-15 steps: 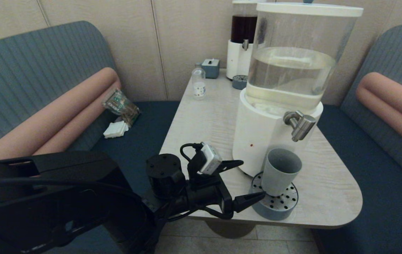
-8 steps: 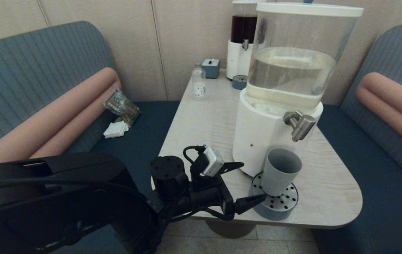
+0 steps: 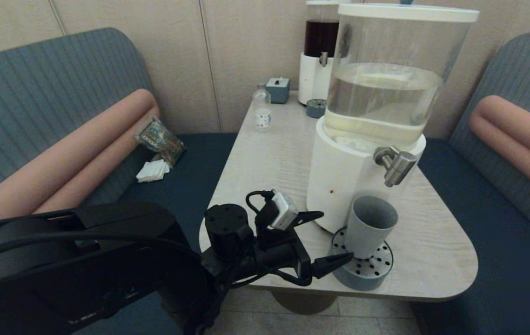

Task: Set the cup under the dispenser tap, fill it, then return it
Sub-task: Place the cup next to the water dispenser

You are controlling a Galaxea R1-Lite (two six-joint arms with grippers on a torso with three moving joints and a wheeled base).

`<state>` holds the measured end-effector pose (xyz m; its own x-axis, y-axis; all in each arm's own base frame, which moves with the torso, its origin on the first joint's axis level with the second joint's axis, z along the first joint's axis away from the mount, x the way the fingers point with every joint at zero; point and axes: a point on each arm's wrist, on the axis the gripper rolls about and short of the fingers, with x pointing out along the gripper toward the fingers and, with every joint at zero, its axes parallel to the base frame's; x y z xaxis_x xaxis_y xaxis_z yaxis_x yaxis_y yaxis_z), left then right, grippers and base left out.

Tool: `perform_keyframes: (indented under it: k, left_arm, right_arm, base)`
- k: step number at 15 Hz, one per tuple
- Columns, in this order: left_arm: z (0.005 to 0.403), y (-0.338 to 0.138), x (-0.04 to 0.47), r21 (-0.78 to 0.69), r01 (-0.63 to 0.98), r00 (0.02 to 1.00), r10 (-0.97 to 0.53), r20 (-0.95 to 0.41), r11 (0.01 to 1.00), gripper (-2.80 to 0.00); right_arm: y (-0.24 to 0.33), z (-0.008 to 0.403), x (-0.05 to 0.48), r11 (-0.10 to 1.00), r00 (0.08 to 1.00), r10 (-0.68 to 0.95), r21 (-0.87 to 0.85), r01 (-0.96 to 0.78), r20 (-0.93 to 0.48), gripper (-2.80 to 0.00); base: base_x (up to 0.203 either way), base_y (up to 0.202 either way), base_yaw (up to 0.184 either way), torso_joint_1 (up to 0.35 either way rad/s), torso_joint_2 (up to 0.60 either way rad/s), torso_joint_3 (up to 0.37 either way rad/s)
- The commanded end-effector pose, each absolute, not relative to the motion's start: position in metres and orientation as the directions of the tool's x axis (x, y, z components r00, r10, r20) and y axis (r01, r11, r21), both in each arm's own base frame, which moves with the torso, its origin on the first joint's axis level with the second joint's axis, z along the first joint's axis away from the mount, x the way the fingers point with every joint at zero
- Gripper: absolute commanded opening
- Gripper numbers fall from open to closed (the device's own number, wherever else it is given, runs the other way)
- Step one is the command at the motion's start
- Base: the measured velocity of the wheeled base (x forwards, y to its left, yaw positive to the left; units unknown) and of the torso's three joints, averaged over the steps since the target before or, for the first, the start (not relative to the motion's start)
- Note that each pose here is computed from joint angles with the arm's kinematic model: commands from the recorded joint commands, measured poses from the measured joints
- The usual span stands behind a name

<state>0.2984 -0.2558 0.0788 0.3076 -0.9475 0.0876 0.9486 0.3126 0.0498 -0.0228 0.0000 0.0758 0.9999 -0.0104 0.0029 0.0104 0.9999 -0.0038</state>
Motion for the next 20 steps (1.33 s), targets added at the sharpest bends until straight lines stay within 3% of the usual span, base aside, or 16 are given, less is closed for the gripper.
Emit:
perform_keyframes:
  k: [1,20]
  left_arm:
    - [0.077,-0.255,0.304,0.054,0.948,0.307,-0.947,0.095,0.313,0.00]
    - [0.059,-0.279,0.328,0.091,0.965,0.234,-0.963,0.131,0.247,0.00]
  right_arm:
    - [0.000,0.076,-0.023,1.000,1.000,-0.011,-0.005,0.011,0.002,-2.80]
    - [0.000,0.076,-0.023,1.000,1.000,-0.011,-0.005,0.011,0.001,-2.80]
  base:
    - [0.000,0.000,0.000,0.000,0.00,0.000]
    - [0.000,0.000,0.000,0.000,0.00,0.000]
